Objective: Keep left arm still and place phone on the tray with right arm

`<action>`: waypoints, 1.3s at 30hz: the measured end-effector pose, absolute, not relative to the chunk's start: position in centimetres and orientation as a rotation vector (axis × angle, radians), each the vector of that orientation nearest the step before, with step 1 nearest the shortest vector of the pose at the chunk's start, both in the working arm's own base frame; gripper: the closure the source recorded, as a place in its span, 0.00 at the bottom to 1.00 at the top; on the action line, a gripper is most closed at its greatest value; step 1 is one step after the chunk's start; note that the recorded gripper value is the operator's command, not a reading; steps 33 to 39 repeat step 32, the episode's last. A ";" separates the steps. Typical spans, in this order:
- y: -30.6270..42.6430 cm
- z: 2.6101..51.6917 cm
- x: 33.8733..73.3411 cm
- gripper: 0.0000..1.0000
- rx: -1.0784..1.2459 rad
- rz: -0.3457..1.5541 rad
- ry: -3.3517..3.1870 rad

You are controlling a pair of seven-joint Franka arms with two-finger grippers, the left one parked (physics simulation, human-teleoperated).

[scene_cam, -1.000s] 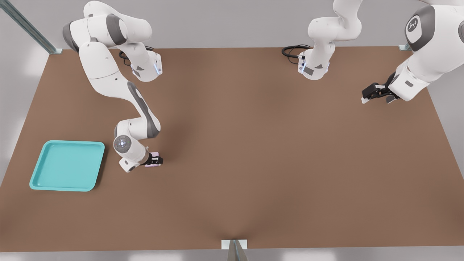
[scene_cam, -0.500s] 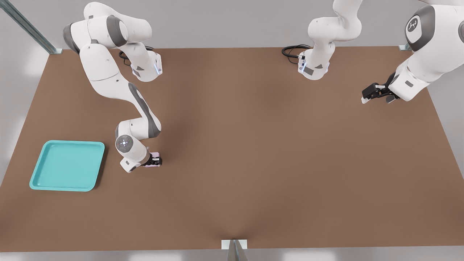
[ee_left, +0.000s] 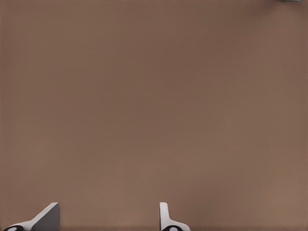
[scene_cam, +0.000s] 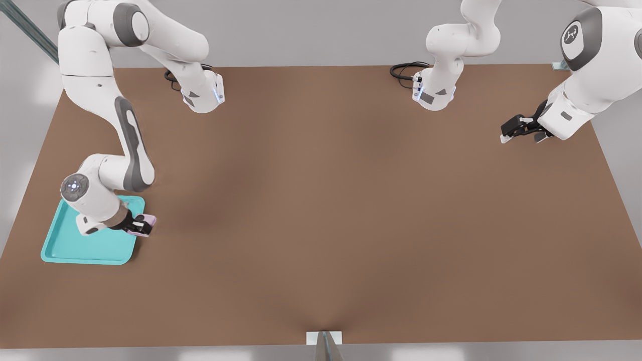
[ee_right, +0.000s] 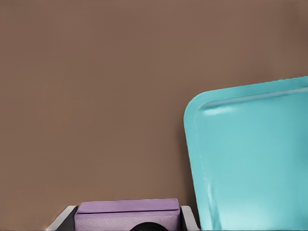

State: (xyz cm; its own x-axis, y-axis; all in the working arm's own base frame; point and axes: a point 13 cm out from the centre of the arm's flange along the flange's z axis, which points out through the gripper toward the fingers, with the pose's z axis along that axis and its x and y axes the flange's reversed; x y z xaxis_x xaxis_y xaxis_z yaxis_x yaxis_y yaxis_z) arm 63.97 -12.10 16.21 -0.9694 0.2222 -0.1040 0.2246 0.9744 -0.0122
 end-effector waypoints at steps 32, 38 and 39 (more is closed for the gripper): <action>2.7 50.9 59.5 0.00 -0.245 -0.091 3.165; 2.7 50.9 59.5 0.00 -0.245 -0.091 3.165; 2.7 50.9 59.5 0.00 -0.245 -0.091 3.165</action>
